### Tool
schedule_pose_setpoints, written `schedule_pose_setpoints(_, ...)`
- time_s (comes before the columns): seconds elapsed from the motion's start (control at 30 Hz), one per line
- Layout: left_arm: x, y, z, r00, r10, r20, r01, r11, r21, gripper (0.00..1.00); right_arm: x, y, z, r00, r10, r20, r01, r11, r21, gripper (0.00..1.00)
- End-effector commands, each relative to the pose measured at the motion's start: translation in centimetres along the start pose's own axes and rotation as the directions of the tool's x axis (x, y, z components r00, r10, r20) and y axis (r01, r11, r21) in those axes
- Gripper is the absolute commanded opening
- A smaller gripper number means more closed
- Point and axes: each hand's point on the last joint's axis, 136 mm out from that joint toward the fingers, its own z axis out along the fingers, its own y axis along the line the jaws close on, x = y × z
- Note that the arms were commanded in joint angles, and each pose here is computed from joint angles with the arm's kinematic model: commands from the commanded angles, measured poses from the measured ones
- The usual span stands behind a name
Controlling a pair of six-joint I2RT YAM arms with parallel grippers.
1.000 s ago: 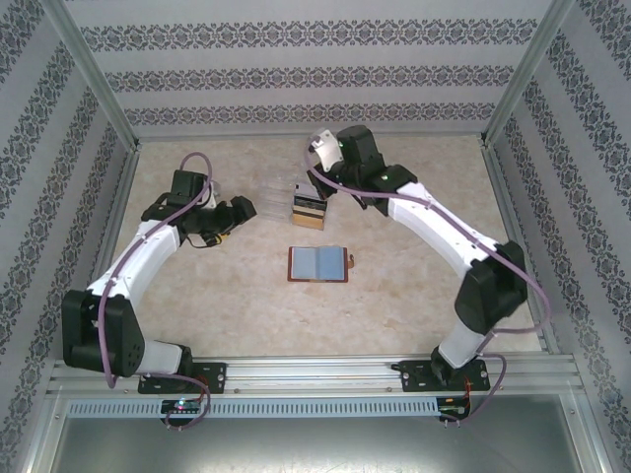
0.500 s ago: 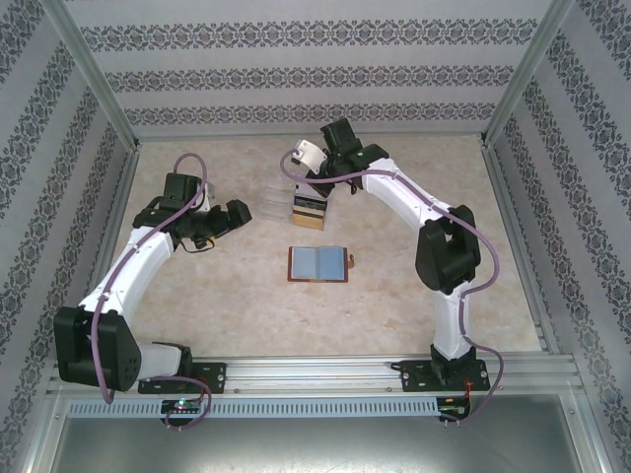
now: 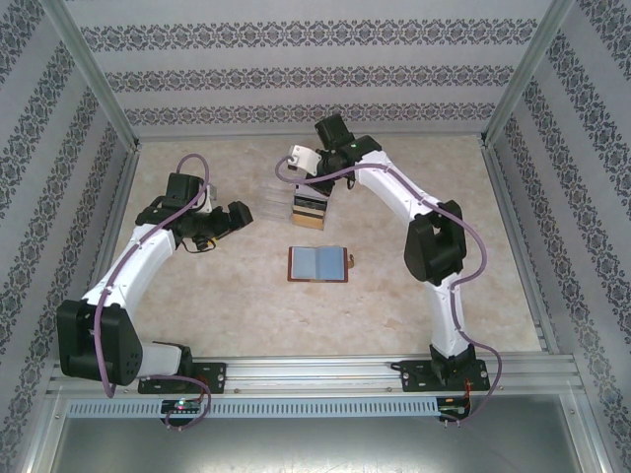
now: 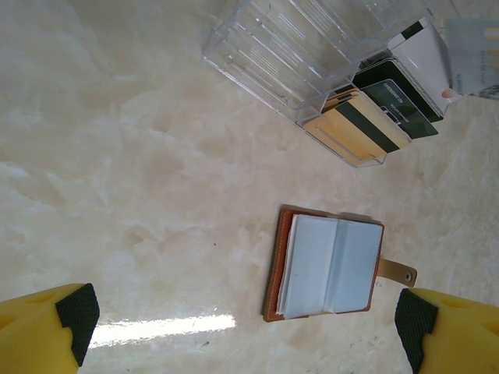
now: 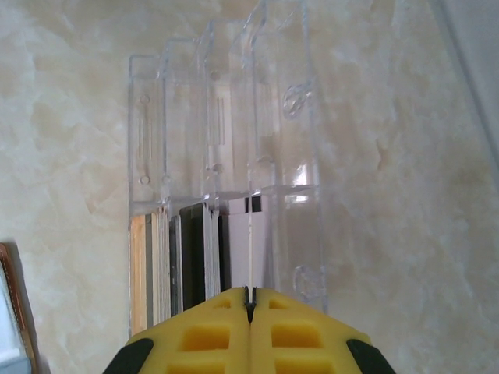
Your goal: Take the credit cards out of the card holder
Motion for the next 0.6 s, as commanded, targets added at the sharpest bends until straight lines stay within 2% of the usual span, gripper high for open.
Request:
schedule_pose_setpoints(0.0, 0.7, 0.7, 0.4, 0.999, -0.001, -0.044, 0.001, 1.0, -0.006, 0.99, 1.0, 0.4, 0.9, 0.998, -0.035, -0.049, 0.034, 0.999, -0.029, 0.0)
schedule_pose_setpoints(0.3, 0.9, 0.9, 0.8, 0.998, -0.005, -0.056, 0.005, 1.0, -0.007, 0.99, 2.0, -0.5, 1.8, 0.993, -0.054, -0.108, 0.056, 0.998, 0.016, 0.0)
schedule_pose_setpoints(0.57, 1.0, 0.9, 0.9, 0.998, -0.005, -0.062, 0.005, 1.0, -0.004, 0.99, 1.9, -0.3, 2.5, 0.991, -0.044, -0.124, 0.046, 0.999, 0.021, 0.21)
